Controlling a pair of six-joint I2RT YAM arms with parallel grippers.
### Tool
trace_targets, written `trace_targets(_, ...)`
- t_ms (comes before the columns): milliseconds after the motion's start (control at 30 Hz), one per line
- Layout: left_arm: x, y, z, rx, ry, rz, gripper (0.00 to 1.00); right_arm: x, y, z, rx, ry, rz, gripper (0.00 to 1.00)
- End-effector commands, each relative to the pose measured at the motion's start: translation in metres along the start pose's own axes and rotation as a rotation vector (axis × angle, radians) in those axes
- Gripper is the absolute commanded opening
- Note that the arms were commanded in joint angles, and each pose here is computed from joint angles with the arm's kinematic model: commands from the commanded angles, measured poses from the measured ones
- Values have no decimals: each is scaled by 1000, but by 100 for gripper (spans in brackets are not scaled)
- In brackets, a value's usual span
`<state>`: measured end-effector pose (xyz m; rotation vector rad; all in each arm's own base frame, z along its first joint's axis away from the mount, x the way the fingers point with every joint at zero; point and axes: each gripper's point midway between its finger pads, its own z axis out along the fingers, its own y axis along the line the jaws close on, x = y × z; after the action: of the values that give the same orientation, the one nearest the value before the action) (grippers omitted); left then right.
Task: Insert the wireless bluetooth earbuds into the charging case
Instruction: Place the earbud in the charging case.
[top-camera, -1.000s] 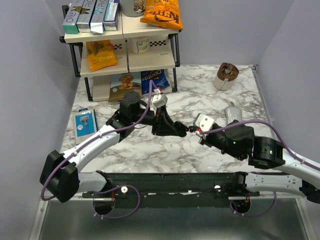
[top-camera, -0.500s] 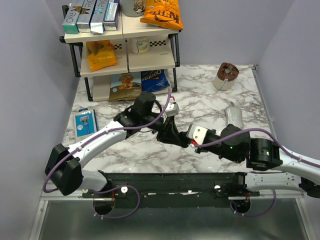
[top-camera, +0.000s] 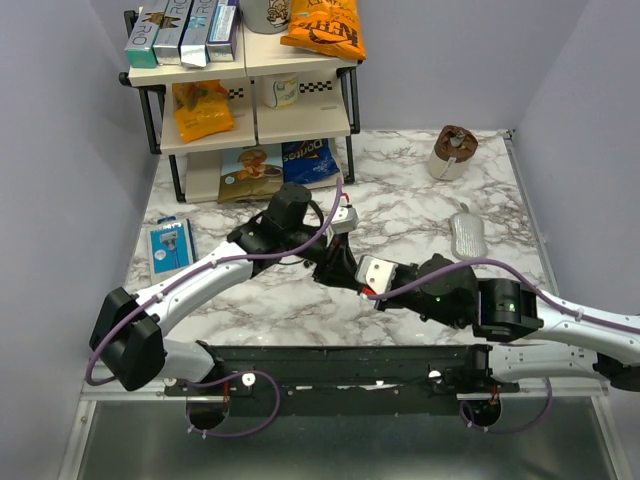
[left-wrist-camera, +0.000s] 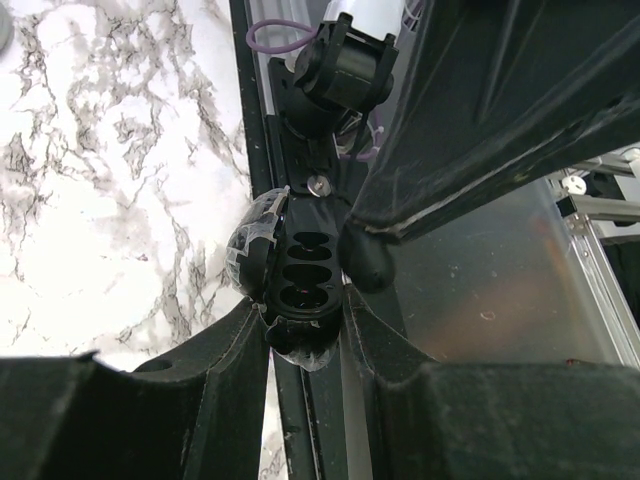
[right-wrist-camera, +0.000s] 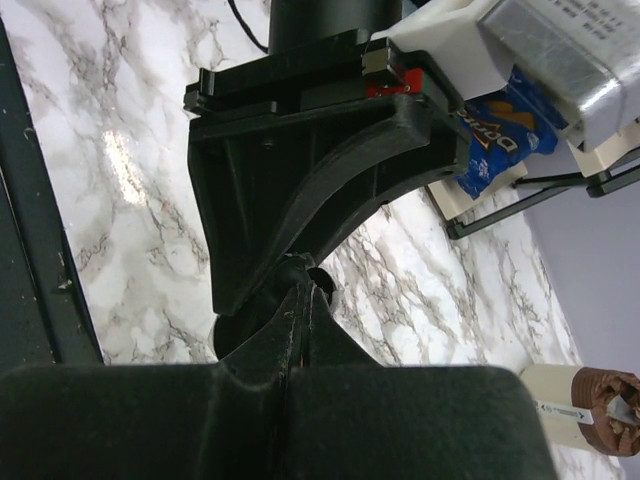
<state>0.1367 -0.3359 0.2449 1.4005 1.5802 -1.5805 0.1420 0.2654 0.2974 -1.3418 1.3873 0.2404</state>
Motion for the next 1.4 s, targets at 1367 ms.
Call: trace_targets(1367, -24, -5, -4, -36, -58, 87, 0, 19, 13, 15, 31, 73, -29, 1)
